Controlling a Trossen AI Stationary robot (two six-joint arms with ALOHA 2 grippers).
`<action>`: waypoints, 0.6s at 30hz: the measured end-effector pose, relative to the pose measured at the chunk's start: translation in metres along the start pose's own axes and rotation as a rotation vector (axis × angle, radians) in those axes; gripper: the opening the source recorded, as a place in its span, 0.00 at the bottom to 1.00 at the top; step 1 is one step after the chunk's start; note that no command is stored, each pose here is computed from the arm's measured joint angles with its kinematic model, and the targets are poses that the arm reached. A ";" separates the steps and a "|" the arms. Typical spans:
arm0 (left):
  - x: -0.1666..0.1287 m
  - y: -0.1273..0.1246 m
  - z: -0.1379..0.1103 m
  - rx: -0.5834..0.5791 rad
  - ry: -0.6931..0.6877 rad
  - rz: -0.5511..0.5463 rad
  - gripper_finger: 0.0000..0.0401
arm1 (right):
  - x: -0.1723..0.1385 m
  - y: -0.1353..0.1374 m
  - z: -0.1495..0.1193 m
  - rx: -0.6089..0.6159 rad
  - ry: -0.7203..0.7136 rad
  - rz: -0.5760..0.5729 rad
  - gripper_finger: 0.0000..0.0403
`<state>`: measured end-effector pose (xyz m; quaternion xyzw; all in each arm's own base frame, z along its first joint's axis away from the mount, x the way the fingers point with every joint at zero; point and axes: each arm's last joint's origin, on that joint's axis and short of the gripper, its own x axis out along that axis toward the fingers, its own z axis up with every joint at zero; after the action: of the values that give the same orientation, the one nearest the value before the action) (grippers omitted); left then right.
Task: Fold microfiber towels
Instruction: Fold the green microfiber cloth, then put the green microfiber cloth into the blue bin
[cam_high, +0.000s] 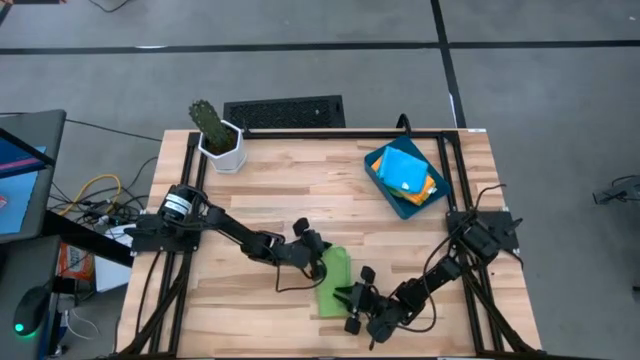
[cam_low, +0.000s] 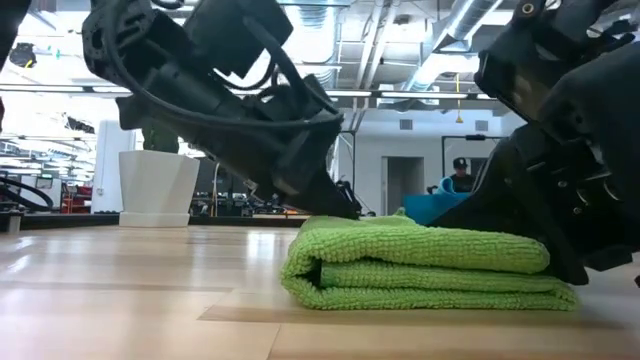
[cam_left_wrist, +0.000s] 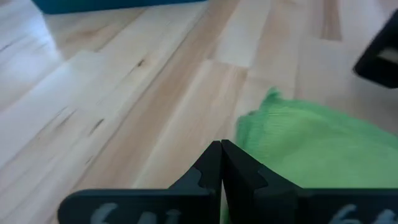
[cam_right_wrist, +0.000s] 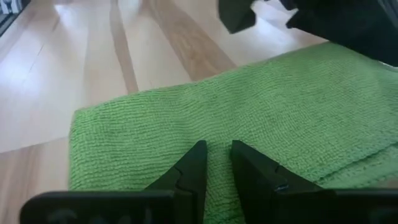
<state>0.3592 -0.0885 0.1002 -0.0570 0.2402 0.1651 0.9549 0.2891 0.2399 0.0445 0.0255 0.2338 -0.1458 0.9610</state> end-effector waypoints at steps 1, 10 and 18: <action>0.000 0.002 -0.001 0.000 0.003 0.006 0.00 | -0.001 0.000 0.001 -0.004 0.006 0.006 0.25; -0.009 0.005 0.023 -0.023 -0.060 0.060 0.00 | -0.038 0.010 0.046 -0.113 -0.095 0.078 0.25; -0.027 -0.027 0.040 0.063 -0.196 -0.299 0.00 | -0.048 0.026 0.031 -0.088 -0.140 0.151 0.25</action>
<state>0.3634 -0.1138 0.1495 -0.0456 0.1401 0.0183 0.9889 0.2700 0.2740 0.0931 -0.0096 0.1698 -0.0640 0.9834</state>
